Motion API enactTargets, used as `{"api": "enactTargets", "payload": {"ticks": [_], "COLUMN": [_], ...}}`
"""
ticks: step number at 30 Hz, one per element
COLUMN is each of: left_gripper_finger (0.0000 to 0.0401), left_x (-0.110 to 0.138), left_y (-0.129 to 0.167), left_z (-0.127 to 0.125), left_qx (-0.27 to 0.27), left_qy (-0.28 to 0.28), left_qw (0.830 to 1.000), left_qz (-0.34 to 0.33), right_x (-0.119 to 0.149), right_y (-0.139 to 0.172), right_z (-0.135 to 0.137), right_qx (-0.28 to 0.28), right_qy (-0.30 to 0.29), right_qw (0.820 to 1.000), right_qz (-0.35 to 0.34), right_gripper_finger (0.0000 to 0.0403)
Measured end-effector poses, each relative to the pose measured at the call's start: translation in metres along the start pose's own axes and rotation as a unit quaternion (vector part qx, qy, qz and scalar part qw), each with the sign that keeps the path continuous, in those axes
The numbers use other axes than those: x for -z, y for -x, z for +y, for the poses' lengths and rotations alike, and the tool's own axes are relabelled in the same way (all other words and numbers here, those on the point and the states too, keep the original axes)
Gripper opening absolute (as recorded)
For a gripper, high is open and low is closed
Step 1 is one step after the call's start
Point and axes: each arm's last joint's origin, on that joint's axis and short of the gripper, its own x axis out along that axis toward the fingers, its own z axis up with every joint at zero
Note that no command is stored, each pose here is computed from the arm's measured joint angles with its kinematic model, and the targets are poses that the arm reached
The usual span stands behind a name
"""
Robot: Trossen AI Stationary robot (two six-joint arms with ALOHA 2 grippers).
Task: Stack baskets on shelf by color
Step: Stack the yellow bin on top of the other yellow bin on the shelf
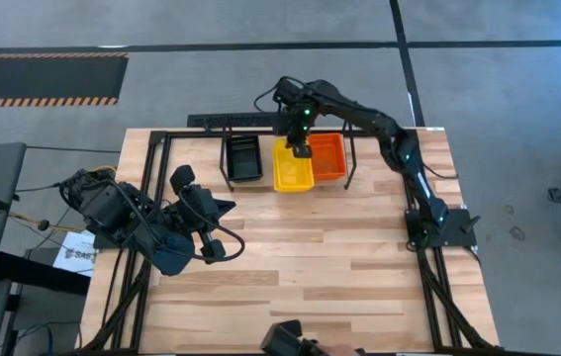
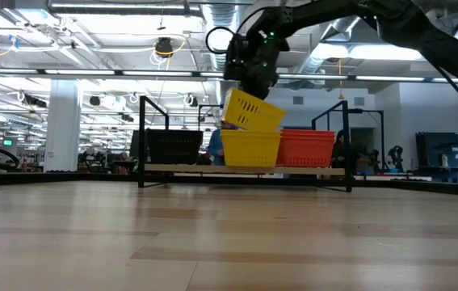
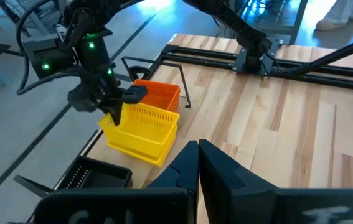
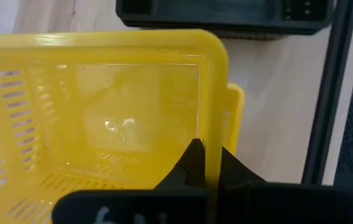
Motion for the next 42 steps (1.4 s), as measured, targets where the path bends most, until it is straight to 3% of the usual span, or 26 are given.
{"api": "enactTargets", "payload": {"ticks": [12, 21, 25, 42], "left_gripper_finger": [0.0000, 0.0000, 0.0000, 0.0000], "left_x": [0.000, 0.000, 0.000, 0.000], "left_y": [0.000, 0.000, 0.000, 0.000], "left_z": [0.000, 0.000, 0.000, 0.000], "left_qx": [0.000, 0.000, 0.000, 0.000], "left_qy": [0.000, 0.000, 0.000, -0.007], "left_qw": [1.000, 1.000, 1.000, 1.000], "left_qz": [0.000, 0.000, 0.000, 0.000], "right_x": [0.001, 0.008, 0.006, 0.002], "right_y": [0.000, -0.027, -0.032, -0.028], "right_z": [-0.005, -0.011, -0.015, -0.021], "right_qx": [0.020, -0.004, 0.011, 0.050], "right_qy": [-0.005, -0.033, -0.037, -0.056], "right_qw": [1.000, 0.999, 0.999, 0.997], "right_qz": [0.002, 0.032, 0.025, 0.008], "right_gripper_finger": [0.0001, 0.0001, 0.0004, 0.0086]}}
